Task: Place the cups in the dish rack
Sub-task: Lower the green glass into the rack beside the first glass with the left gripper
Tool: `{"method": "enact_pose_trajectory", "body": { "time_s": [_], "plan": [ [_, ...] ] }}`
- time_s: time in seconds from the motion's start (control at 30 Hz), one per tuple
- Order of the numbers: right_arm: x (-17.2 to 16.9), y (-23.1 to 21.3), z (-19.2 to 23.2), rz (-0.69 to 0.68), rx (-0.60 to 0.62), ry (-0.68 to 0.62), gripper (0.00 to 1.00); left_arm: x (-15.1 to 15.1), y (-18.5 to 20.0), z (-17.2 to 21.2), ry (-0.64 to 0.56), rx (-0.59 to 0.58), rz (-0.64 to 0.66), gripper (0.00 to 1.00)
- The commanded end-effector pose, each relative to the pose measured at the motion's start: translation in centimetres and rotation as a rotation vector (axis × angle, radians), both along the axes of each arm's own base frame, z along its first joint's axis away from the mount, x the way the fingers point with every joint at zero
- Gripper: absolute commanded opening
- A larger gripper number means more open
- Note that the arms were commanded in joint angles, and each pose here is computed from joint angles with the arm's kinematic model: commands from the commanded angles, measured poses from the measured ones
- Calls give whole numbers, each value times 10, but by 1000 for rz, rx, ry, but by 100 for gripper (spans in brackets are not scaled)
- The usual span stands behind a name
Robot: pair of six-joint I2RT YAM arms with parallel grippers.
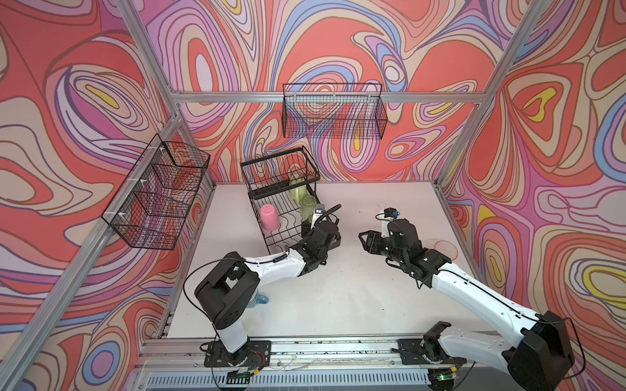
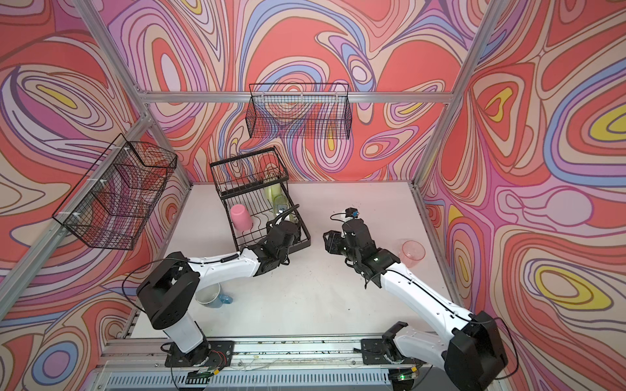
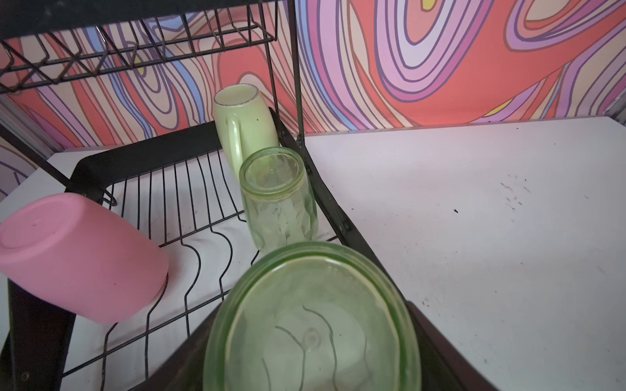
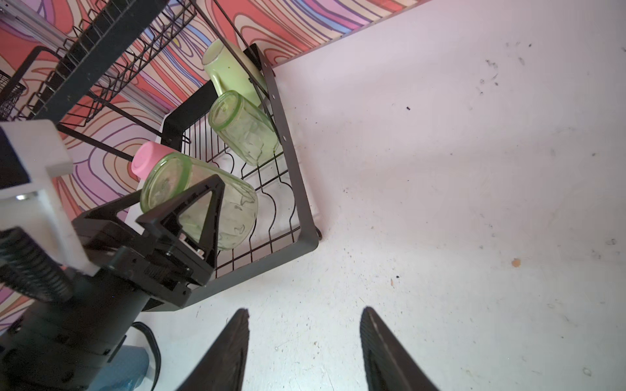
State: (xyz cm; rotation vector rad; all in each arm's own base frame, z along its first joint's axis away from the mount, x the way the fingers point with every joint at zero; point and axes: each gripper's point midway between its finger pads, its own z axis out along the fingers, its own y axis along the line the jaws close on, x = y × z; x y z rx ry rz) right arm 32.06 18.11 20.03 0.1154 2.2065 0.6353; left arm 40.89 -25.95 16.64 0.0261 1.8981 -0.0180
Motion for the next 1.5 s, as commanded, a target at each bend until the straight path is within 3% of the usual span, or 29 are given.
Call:
{"method": "enact_pose_trajectory", "body": {
  "time_s": [0.0, 0.63, 1.47],
  "plan": [
    [-1, -10, -1, -21, -11, 0, 56, 11, 2, 8, -69, -11, 29, 62],
    [11, -27, -3, -53, -30, -8, 60, 53, 17, -36, -21, -41, 88, 63],
    [12, -43, -12, -75, -59, 7, 61, 76, 4, -57, 33, -121, 100, 66]
  ]
}}
